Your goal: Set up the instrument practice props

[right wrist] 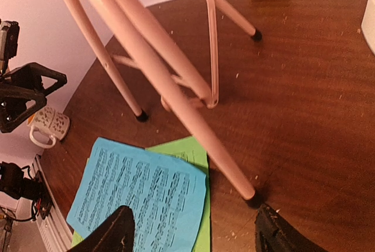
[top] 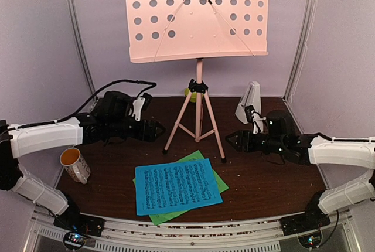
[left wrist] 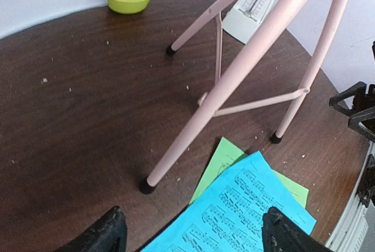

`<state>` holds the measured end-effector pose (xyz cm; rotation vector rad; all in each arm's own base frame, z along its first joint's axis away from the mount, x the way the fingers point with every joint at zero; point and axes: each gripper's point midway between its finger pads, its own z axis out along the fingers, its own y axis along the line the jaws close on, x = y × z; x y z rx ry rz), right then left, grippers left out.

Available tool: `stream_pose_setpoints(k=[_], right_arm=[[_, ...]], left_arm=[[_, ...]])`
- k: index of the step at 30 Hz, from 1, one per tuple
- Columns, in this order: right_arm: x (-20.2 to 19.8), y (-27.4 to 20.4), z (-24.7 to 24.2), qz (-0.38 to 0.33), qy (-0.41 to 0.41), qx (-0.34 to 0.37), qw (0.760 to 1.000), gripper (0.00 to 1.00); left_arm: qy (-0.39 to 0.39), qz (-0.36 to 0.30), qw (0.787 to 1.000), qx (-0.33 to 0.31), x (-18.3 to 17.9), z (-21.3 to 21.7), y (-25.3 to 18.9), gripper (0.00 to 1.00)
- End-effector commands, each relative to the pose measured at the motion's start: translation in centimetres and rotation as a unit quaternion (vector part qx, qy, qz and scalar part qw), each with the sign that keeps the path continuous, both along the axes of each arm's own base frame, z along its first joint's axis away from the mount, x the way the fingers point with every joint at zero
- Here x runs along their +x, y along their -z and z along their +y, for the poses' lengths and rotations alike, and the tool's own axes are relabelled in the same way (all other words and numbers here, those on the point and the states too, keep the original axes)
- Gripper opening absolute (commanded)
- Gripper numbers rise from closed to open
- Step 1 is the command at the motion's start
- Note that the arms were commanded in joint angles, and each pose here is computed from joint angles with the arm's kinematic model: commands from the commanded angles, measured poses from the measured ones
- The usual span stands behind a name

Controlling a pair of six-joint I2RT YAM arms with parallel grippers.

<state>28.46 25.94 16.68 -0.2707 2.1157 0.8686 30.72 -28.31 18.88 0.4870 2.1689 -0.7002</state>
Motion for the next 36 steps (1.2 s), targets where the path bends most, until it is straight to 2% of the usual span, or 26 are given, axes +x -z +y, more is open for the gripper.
stream_pose_setpoints(k=[1, 5, 15, 25, 31, 36], right_arm=[[-2.3, 1.8, 1.4, 0.037, -0.003, 0.018, 0.999, 0.7], [-2.7, 3.4, 2.6, 0.043, 0.012, 0.025, 0.999, 0.65], [-1.9, 8.2, 5.8, 0.076, 0.026, 0.012, 0.997, 0.52], [-0.5, 10.5, 7.2, 0.085, 0.046, -0.006, 0.995, 0.44], [0.0, 11.4, 7.2, 0.092, 0.06, -0.018, 0.994, 0.42], [0.2, 11.9, 7.0, 0.093, 0.07, -0.027, 0.993, 0.47]], left_arm=[[-0.001, 0.029, 0.998, -0.052, -1.7, 0.1, 1.9, 0.81], [-0.007, 0.053, 0.997, -0.05, -3.1, 0.9, 4.9, 0.78], [-0.019, 0.079, 0.996, -0.037, -4.0, 1.7, 8.5, 0.77], [-0.015, 0.074, 0.997, -0.032, -3.9, 1.5, 8.6, 0.77], [-0.013, 0.079, 0.996, -0.025, -3.6, 1.3, 9.3, 0.78], [-0.01, 0.084, 0.996, -0.03, -3.6, 1.0, 9.6, 0.78]])
